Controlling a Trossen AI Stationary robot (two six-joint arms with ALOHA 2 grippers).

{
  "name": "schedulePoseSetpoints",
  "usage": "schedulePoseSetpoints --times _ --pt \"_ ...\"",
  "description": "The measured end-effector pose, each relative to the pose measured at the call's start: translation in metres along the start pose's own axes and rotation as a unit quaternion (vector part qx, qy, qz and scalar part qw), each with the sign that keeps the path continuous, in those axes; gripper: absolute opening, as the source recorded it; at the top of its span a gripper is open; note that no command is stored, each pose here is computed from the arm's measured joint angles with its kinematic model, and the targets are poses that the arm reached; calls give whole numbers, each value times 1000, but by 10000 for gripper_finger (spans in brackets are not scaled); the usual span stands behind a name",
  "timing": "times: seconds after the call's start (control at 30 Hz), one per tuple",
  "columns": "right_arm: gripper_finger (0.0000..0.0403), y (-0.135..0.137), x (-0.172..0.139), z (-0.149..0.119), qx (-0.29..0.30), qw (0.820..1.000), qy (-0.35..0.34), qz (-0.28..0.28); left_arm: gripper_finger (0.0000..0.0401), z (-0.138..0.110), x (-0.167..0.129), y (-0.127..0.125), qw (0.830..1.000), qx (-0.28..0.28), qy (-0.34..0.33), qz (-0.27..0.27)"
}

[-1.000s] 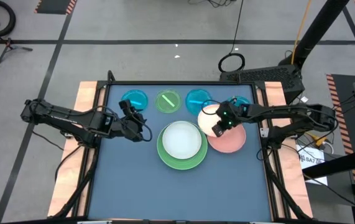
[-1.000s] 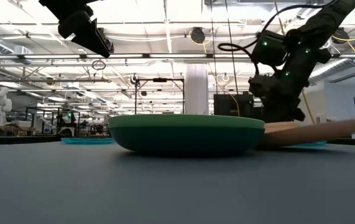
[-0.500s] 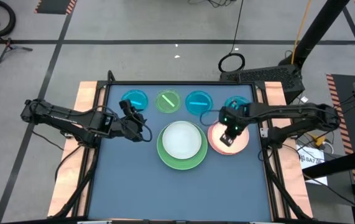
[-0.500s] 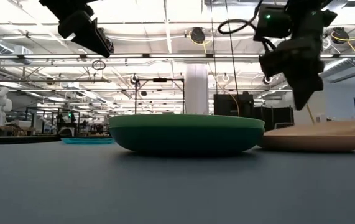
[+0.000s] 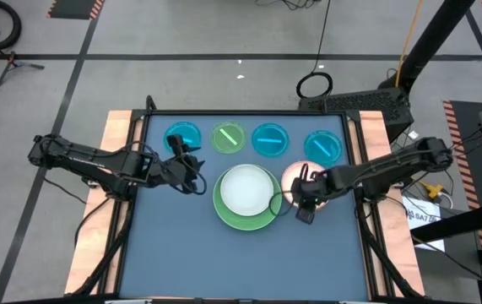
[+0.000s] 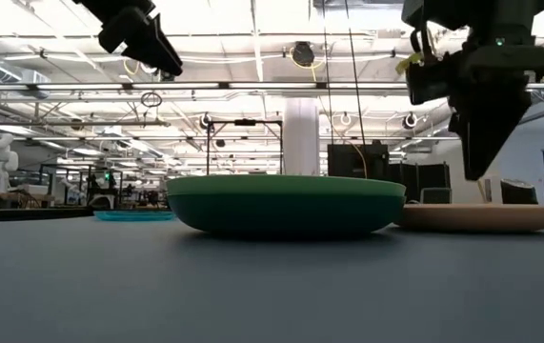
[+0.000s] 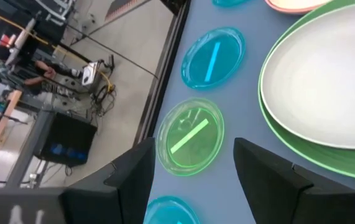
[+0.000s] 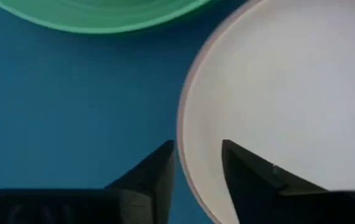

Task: Stack plastic plates
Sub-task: Remove the light orange plate from the orange plate to the middle left of the table

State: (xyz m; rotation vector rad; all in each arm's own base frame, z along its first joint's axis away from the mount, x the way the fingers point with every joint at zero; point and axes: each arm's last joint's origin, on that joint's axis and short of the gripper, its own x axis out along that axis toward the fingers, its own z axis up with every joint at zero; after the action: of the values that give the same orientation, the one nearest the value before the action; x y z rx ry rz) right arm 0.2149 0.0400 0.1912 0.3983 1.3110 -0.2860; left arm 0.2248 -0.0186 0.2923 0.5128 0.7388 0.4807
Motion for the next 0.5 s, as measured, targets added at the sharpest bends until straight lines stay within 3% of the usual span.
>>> schedulePoseSetpoints --times 0.13,0.23,0.33,0.5 --pt "153 7 18 0 -10 999 10 -44 223 1 0 0 1000 -1 -3 -2" --pt "149 7 28 0 -15 997 22 -66 223 1 0 0 1000 -6 -4 -3" --pt "118 8 33 2 -17 997 21 -77 223 1 0 0 1000 -12 -4 -4" --pt "26 13 39 6 -18 998 1 -62 223 1 0 -1 1000 -21 -5 -17"
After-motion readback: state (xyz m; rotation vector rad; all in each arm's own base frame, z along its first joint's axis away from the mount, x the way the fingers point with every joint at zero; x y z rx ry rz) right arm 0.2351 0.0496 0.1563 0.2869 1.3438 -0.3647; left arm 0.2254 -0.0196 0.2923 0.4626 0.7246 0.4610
